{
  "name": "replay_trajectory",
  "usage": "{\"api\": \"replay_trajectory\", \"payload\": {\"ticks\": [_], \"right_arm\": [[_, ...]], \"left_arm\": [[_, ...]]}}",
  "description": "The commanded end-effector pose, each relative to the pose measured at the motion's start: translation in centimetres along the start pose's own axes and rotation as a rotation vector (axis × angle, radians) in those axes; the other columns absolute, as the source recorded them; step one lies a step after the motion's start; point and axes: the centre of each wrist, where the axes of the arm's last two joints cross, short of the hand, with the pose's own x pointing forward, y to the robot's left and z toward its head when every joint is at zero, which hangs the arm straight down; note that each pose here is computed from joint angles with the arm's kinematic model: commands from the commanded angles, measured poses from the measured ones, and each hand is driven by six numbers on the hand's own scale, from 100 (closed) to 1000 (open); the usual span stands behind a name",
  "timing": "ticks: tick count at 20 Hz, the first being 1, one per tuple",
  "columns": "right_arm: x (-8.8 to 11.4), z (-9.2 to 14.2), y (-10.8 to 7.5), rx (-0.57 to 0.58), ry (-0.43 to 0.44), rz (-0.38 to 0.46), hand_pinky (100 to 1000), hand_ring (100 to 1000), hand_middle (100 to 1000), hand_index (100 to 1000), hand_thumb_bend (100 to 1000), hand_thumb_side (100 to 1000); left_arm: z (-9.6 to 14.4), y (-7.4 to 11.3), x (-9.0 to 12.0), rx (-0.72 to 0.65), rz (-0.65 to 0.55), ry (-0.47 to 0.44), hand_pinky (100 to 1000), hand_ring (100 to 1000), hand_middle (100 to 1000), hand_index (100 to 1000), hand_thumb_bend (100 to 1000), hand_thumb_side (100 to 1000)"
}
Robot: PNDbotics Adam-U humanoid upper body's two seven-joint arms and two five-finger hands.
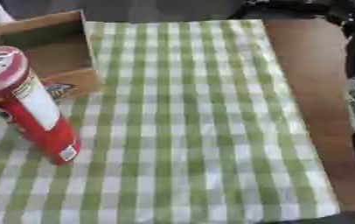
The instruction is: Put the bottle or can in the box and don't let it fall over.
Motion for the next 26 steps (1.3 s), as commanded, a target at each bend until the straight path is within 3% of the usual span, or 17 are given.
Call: {"api": "replay_trajectory", "payload": {"ticks": [1,12,26], "right_arm": [[1.2,-0.4,-0.4,0.002,-0.041,0.017,823,852,846,857,285,700],[1.1,-0.3,-0.3,0.004,-0.038,0.015,823,852,846,857,285,701],[0.9,-0.3,-0.3,0.004,-0.032,0.012,824,851,846,858,280,704]], "left_arm": [[-0.5,0.0,1.2,-0.028,-0.017,-0.038,1000,863,906,850,825,128],[2.2,-1.5,1.8,-0.240,-0.083,-0.022,1000,866,905,873,861,137],[5.7,-3.2,2.3,-0.381,-0.106,0.002,1000,845,913,883,887,156]]}}
